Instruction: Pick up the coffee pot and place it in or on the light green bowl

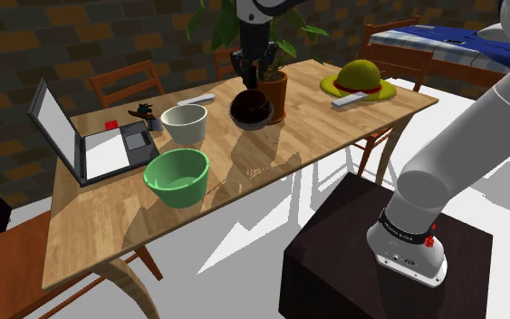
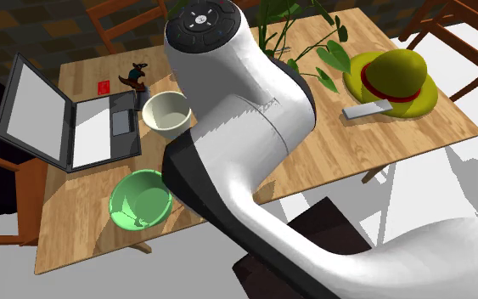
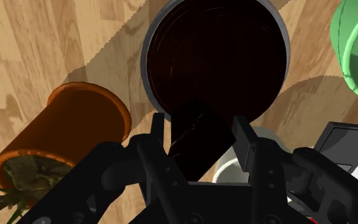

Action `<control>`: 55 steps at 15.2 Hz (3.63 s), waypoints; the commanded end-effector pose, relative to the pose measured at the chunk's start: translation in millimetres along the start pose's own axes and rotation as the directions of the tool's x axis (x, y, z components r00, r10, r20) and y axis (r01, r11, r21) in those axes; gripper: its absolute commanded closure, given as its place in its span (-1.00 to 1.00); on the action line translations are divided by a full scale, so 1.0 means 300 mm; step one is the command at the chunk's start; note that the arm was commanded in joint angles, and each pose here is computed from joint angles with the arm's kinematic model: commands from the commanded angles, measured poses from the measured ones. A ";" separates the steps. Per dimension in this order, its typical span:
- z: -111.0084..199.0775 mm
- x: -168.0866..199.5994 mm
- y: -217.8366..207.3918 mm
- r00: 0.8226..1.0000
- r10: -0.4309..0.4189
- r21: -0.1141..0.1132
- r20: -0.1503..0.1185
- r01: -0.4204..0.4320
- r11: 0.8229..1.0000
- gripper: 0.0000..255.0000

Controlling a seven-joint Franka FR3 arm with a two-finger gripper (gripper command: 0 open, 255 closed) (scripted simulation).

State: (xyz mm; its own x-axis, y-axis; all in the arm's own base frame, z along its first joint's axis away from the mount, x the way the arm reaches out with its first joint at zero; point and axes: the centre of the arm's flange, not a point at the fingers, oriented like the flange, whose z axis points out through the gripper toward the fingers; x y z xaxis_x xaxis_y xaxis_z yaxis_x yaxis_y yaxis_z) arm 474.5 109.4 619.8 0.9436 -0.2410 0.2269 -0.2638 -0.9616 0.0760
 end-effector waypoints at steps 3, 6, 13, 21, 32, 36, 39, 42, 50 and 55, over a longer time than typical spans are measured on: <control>-0.046 0.010 -0.149 1.000 0.001 0.001 -0.001 -0.001 1.000 1.00; -0.081 0.016 -0.276 1.000 0.001 0.001 -0.001 -0.001 1.000 1.00; -0.162 0.030 -0.573 1.000 0.001 0.001 -0.001 -0.001 1.000 1.00; -0.227 0.041 -0.878 1.000 0.001 0.001 -0.001 -0.001 1.000 1.00; -0.039 -0.003 -0.893 1.000 0.001 0.001 -0.001 -0.001 1.000 1.00; 0.029 -0.019 -0.898 1.000 0.001 0.001 -0.001 -0.001 1.000 1.00; 0.080 -0.031 -0.902 1.000 0.001 0.001 -0.001 -0.001 1.000 1.00; 0.131 -0.043 -0.906 1.000 0.001 0.001 -0.001 -0.001 1.000 1.00; 0.156 -0.049 -0.908 1.000 0.001 0.001 -0.001 -0.001 1.000 1.00; 0.156 -0.047 -0.908 1.000 0.001 0.001 -0.001 -0.001 1.000 -1.00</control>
State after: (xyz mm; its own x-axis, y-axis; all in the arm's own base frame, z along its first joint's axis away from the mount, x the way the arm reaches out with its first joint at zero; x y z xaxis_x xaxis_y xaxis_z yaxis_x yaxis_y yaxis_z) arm 542.3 368.7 550.2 0.9432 -0.2413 0.2282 -0.2642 -0.9615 0.0754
